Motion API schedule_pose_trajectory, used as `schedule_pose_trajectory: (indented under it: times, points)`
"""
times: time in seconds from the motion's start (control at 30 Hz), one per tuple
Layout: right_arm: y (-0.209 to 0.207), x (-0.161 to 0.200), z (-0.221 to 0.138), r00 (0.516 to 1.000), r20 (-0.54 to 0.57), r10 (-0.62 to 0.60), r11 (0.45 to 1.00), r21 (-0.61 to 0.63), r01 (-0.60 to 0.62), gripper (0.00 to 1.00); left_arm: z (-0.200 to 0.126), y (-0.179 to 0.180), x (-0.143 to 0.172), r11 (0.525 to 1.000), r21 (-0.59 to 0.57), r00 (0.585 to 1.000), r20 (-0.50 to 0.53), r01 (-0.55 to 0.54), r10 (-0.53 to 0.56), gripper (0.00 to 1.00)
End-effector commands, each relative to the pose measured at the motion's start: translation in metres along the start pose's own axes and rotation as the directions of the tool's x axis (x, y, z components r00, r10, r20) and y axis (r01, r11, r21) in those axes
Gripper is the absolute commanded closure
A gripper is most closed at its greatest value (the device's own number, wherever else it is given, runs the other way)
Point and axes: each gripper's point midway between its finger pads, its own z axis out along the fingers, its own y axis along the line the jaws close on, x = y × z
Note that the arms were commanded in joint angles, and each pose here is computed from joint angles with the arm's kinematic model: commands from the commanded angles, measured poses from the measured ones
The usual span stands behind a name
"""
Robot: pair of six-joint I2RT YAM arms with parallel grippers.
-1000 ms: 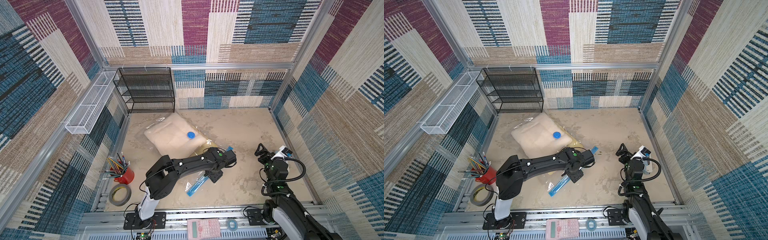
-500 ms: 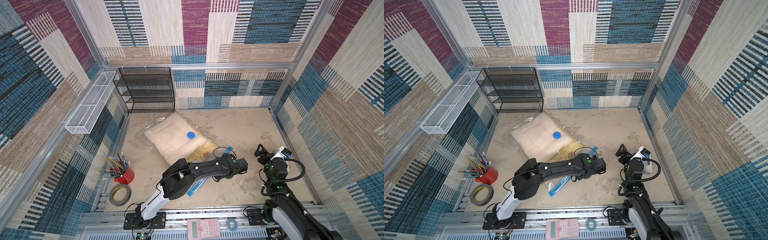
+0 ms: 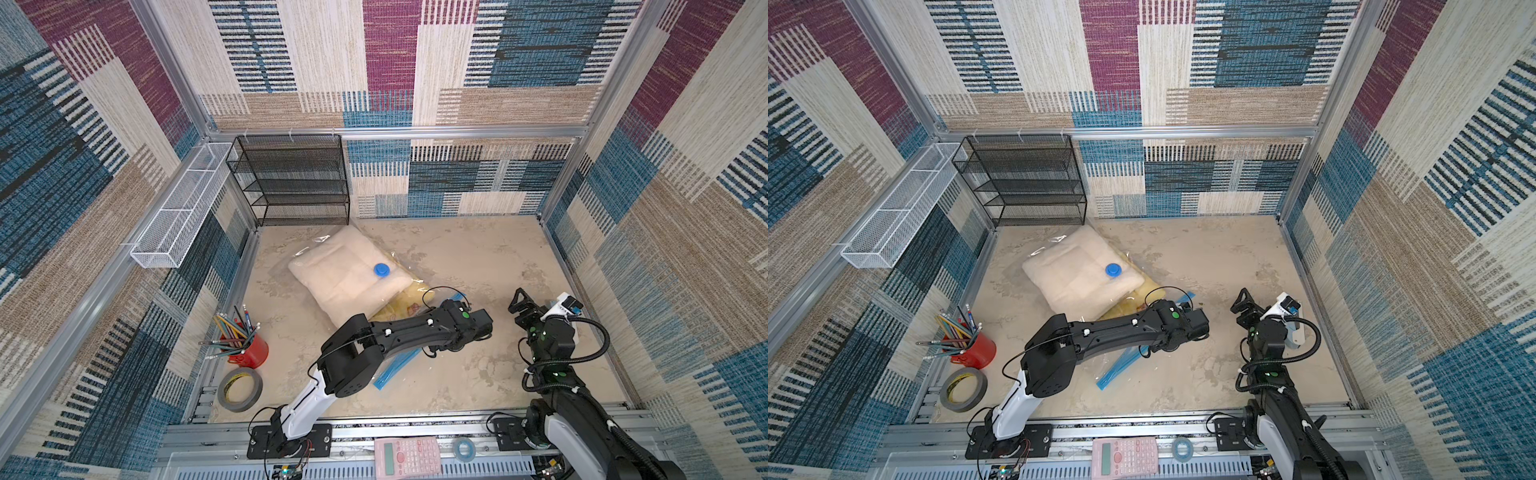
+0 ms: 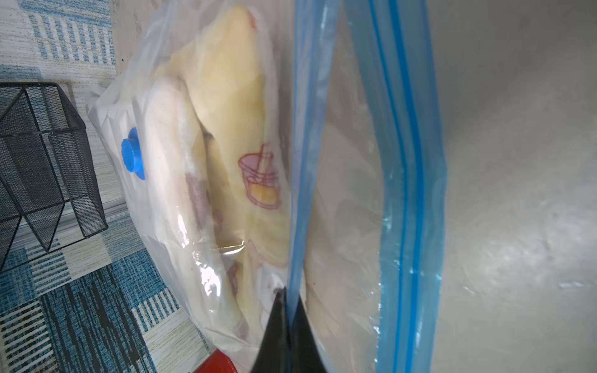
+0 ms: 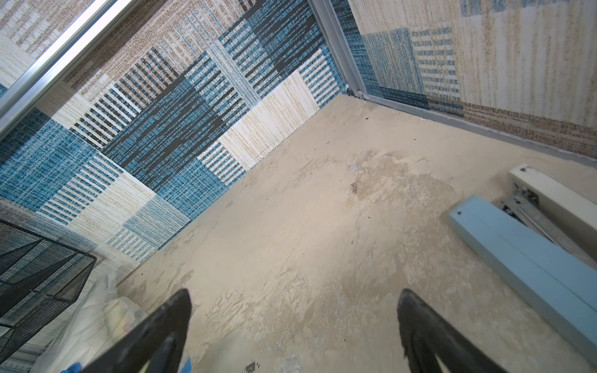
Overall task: Take the blanket out of the vacuum bag
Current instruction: Open the vacuum bag at the center of the board.
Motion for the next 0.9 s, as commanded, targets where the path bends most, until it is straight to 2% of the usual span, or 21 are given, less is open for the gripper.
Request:
schedule_pose_trajectory:
  times: [0.0,0.2,0.3,0.5,0.73,0.87]
  points:
    - [0.007,-0.005,0.000,1.000,0.017,0.013,0.999,-0.029,-0.013,0.00,-0.002,0.010,0.007,0.999,0.013,0.999,-0.015,0.030,-0.029,1.00]
    - [0.010,0.000,0.001,1.000,-0.014,0.003,0.999,-0.046,-0.003,0.00,-0.005,0.018,0.007,0.994,0.087,0.998,-0.014,0.069,-0.068,1.00]
    - [0.017,0.002,0.004,0.999,-0.044,-0.012,0.997,-0.073,0.009,0.00,-0.009,0.016,0.004,0.971,0.201,0.992,-0.015,0.127,-0.127,1.00]
    - [0.044,0.013,0.008,0.991,-0.129,-0.042,0.980,-0.200,0.015,0.04,-0.009,0.034,-0.001,0.869,0.408,0.958,-0.059,0.281,-0.282,1.00]
    - [0.083,0.025,0.012,0.962,-0.261,-0.074,0.933,-0.359,-0.026,0.10,-0.002,0.058,-0.009,0.726,0.547,0.898,-0.127,0.417,-0.421,1.00]
    - [0.108,0.032,0.010,0.933,-0.351,-0.083,0.891,-0.445,-0.088,0.14,0.003,0.066,-0.012,0.671,0.589,0.877,-0.153,0.450,-0.455,1.00]
